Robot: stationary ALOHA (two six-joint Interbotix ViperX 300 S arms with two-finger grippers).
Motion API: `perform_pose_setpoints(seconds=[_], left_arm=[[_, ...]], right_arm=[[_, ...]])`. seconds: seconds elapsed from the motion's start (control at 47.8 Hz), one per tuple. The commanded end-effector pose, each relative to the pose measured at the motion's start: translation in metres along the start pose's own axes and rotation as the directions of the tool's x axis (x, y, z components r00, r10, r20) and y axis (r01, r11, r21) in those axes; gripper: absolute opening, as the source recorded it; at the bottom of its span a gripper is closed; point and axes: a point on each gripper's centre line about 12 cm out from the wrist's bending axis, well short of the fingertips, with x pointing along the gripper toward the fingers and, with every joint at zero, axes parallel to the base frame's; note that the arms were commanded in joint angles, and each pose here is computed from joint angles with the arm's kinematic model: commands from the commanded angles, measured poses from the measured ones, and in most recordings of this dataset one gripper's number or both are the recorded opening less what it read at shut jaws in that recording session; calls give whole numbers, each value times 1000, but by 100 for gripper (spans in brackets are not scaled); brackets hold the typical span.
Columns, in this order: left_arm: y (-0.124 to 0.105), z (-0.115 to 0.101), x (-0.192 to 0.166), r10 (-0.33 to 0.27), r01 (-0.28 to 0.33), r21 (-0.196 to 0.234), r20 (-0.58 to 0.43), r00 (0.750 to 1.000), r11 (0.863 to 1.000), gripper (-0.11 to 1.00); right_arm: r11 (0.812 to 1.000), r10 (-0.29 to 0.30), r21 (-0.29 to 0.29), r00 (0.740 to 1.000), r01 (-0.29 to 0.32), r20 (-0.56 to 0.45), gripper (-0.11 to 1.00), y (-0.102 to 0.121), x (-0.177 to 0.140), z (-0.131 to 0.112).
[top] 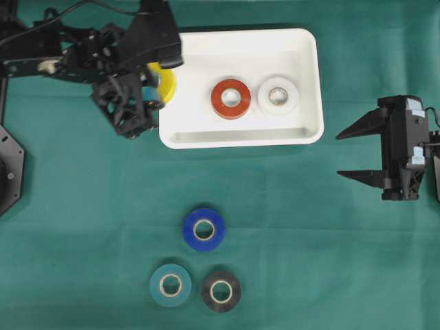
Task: Pick up the tape from a random location and place it into the white case.
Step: 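Carry the yellow tape roll over the left end of the tray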
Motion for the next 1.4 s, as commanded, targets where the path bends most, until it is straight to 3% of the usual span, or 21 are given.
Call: perform_pose_setpoints(seconds=[0.0, 0.272, 1.38], left_arm=[[3, 20, -10, 4, -4, -3, 66, 998, 1000, 23], [7, 37, 1, 12, -11, -6, 63, 998, 1000, 23], [8, 32, 9, 13, -13, -9, 43, 999, 1000, 23]], right_arm=[[1000, 4, -3, 999, -3, 32, 74, 1, -1, 11], [1000, 4, -3, 999, -4, 33, 74, 1, -1, 11], [1000, 1, -2, 999, -1, 37, 74, 0, -1, 14]])
